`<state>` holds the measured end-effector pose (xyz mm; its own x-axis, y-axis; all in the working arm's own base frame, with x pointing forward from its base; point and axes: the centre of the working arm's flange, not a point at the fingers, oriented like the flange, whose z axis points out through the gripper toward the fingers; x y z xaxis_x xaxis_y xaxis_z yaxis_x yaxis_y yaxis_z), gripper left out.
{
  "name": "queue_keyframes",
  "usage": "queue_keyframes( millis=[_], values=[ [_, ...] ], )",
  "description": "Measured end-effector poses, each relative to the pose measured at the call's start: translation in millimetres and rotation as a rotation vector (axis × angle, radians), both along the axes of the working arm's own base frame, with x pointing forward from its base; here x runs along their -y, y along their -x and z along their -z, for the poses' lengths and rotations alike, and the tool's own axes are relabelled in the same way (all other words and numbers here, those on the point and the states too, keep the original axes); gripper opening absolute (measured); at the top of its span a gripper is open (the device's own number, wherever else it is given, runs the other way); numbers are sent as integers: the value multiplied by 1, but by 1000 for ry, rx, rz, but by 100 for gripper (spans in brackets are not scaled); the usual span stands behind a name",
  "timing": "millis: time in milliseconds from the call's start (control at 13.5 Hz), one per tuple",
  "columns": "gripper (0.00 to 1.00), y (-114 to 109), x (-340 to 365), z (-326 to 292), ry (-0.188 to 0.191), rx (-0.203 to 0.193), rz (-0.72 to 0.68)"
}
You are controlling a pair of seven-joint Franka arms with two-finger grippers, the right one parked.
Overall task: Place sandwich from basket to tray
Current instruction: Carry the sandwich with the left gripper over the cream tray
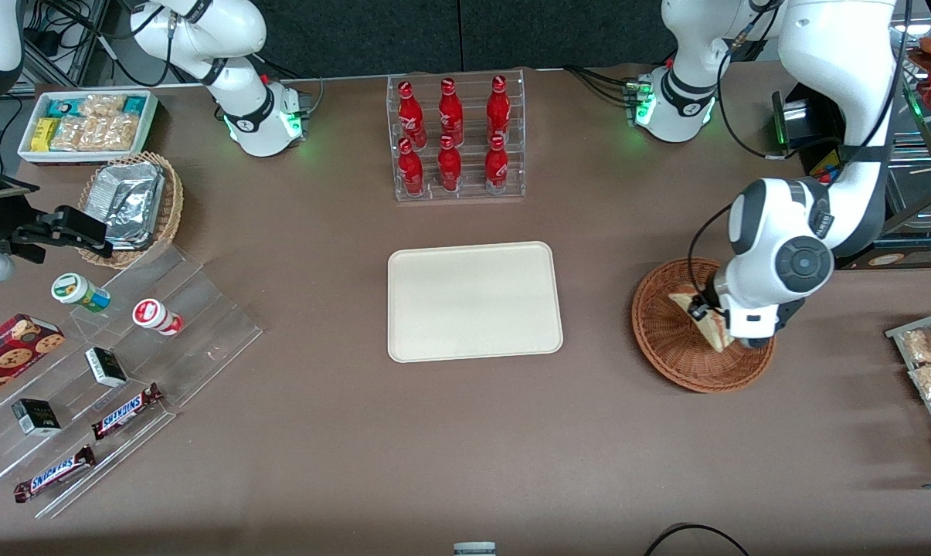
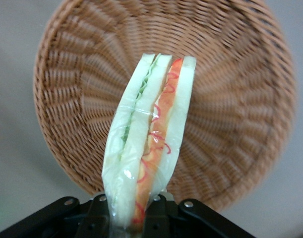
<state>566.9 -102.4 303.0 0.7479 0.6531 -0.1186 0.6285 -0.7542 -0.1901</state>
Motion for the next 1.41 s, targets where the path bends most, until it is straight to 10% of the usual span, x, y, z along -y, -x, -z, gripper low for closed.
queue_keyframes(
  millis=[1412],
  values=[
    [18, 68, 341, -29, 171, 50, 565]
  ],
)
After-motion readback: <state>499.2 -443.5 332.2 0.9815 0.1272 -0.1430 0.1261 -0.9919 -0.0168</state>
